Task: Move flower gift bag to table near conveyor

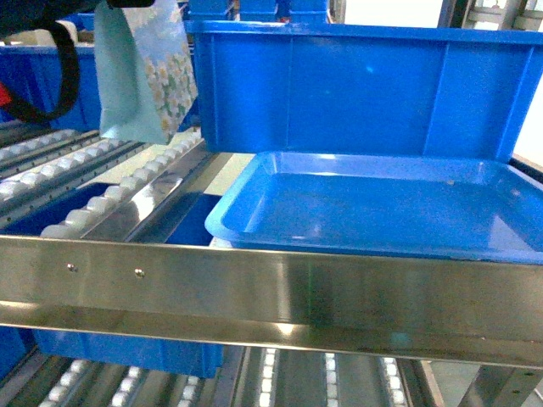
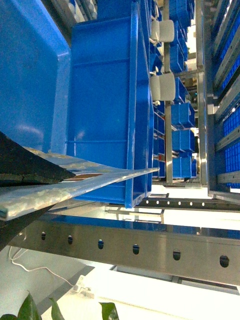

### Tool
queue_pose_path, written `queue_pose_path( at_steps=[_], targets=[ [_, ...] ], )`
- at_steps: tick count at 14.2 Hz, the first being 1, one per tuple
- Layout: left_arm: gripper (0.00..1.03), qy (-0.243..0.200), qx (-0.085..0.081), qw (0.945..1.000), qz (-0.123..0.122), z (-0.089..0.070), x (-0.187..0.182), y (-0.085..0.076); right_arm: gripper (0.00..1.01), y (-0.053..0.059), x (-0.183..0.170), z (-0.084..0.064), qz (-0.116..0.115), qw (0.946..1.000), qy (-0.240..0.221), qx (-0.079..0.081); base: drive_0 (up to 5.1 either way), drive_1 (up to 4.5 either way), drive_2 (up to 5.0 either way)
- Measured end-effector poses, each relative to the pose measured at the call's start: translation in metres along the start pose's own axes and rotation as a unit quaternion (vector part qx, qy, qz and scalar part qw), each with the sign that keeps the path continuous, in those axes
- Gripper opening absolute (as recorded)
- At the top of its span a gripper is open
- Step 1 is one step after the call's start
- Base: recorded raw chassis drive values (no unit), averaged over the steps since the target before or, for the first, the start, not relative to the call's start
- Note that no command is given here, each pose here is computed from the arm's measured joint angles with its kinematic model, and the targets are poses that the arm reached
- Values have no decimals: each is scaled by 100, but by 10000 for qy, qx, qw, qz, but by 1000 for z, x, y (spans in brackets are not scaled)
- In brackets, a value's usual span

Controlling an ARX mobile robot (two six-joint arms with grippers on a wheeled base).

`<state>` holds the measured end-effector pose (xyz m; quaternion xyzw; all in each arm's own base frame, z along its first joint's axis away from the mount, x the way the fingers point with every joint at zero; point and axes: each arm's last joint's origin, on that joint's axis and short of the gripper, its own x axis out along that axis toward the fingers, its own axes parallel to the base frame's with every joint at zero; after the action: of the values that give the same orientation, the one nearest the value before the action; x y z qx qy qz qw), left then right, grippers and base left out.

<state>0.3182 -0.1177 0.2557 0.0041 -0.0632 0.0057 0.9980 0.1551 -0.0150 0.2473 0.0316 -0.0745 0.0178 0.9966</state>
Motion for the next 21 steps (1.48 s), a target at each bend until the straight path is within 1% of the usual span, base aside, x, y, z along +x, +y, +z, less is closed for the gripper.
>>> queue_pose_path(
  at_steps=[1,2,3,5,6,7,9,14,21],
  targets=[
    [2,-38,-19,10000,-9,8,-15,7,2,0,0,0,2,10000,0,2,0,0,0],
    [2,-88,-45,9999,-77,16,-32,16,2,0,0,0,2,10000,2,0,0,0,0],
    [2,-159,-43,9999,-41,23,-49,27,2,0,0,0,0,10000,2,0,0,0,0],
    [2,-155,-13,9995,277,30,-83,52,2,0,0,0,0,10000,0,0,0,0,0],
    [2,-234,-13,9986,481,32,-98,64,2,0,0,0,0,10000,0,0,0,0,0],
    [2,-345,-40,9979,552,36,-100,66,2,0,0,0,0,10000,2,0,0,0,0],
    [2,-243,22,9986,465,33,-98,64,2,0,0,0,0,10000,2,0,0,0,0],
    [2,-254,38,9987,438,33,-99,63,2,0,0,0,-18,10000,12,2,0,0,0],
    [2,-264,45,9986,466,34,-98,64,2,0,0,0,-15,10000,1,0,-498,145,324]
  ],
)
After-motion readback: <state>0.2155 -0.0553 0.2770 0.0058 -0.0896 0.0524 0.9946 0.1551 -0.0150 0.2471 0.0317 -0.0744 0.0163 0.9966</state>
